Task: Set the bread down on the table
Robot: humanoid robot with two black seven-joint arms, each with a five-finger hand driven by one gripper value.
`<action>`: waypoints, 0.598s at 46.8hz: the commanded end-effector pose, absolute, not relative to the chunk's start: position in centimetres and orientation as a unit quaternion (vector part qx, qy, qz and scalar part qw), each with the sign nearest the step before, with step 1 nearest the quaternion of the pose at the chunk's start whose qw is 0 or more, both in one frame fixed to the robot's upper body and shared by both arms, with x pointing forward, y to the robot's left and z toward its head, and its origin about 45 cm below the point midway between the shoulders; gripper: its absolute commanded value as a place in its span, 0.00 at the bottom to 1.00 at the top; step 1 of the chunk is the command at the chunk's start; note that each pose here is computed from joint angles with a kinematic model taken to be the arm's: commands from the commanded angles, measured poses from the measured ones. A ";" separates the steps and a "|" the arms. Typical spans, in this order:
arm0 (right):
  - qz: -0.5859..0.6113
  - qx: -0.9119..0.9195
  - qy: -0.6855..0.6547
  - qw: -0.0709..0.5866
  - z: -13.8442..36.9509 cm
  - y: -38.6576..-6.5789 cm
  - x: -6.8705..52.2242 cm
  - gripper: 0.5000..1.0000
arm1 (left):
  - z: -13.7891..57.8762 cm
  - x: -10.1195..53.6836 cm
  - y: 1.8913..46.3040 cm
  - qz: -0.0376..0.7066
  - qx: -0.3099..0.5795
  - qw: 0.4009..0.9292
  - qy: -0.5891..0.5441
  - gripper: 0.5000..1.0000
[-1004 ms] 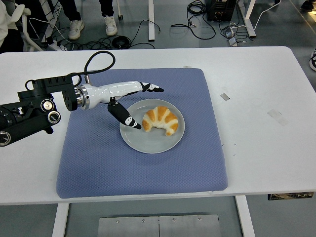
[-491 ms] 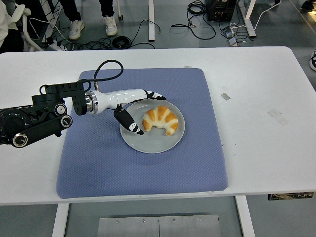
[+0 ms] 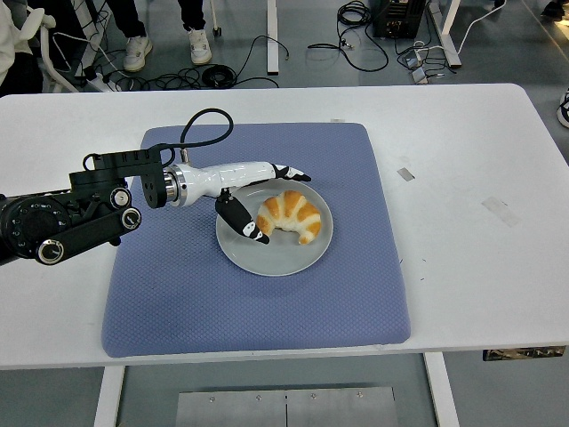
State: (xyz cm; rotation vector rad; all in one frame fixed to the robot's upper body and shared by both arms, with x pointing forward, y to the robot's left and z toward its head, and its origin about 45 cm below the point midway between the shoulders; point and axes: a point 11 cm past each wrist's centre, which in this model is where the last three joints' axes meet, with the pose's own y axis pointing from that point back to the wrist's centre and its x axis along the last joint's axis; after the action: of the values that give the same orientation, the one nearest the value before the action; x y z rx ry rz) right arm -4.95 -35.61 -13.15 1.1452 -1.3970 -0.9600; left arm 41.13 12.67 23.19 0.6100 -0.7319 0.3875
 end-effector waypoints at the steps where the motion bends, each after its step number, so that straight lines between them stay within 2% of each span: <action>1: -0.401 0.478 -0.583 0.521 -13.1 -35.6 -4.9 1.00 | 23.0 41.0 12.5 0.184 0.292 0.871 -0.349 0.95; 9: -0.401 0.478 -0.583 0.521 -13.1 -35.6 -4.9 1.00 | 22.5 41.3 12.4 0.186 0.296 0.870 -0.348 0.93; 15: -0.401 0.478 -0.583 0.521 -13.1 -35.6 -4.9 1.00 | 22.4 41.2 12.2 0.183 0.294 0.871 -0.348 0.86; 28: -0.401 0.478 -0.583 0.521 -13.1 -35.6 -4.9 1.00 | 22.2 41.4 12.0 0.179 0.288 0.871 -0.356 0.86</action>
State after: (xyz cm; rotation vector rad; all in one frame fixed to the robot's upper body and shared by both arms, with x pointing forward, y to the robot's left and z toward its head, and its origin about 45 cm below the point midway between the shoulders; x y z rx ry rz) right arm -4.94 -35.61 -13.15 1.1455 -1.3971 -0.9600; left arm 41.29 11.91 22.23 0.5988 -0.7444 0.3706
